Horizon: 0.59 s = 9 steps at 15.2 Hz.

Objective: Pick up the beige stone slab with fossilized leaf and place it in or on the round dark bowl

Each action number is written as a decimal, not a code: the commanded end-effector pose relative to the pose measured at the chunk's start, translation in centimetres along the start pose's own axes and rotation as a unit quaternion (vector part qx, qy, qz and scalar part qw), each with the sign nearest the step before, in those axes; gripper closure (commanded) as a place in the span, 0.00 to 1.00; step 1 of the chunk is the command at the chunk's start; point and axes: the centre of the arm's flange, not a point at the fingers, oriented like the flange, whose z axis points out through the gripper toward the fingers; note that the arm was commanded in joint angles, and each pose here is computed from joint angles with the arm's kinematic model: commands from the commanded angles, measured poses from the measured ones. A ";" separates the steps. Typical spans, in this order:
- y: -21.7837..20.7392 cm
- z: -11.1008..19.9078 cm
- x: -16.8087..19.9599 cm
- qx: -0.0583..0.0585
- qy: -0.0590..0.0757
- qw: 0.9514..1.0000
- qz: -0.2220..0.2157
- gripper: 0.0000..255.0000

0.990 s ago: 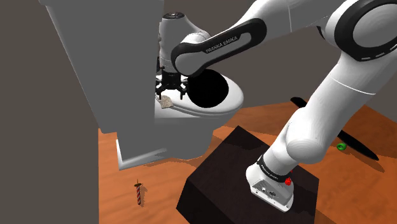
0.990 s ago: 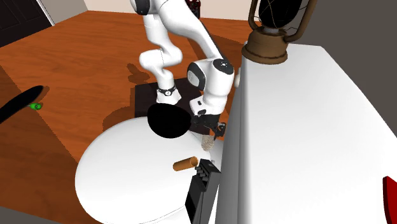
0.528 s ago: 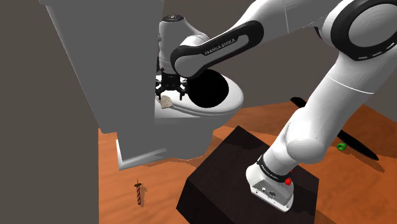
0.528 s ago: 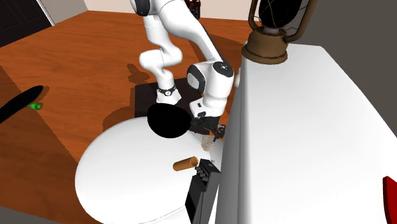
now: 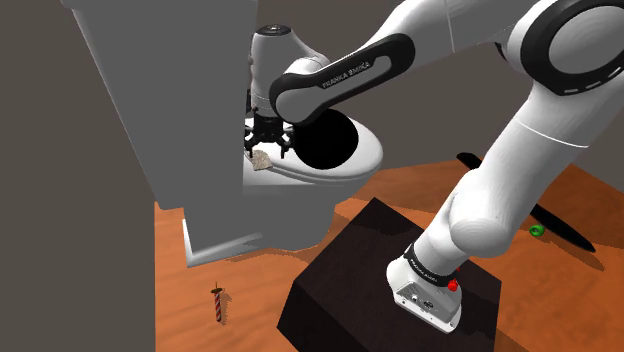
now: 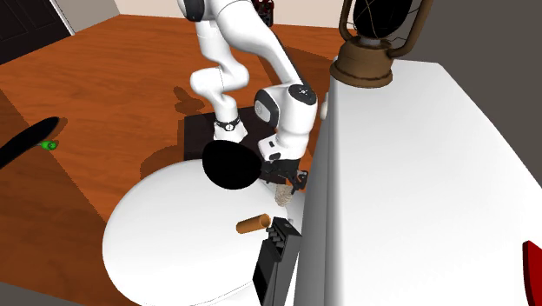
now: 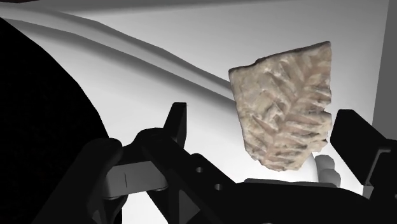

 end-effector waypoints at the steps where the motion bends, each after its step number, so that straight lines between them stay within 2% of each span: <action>1: -0.7 0.5 -1.0 0.002 -0.003 1.000 -0.011 1.00; 4: -1.3 1.2 -1.2 0.002 -0.004 1.000 -0.011 1.00; 9: -1.1 -1.4 -0.8 0.002 -0.004 1.000 -0.011 1.00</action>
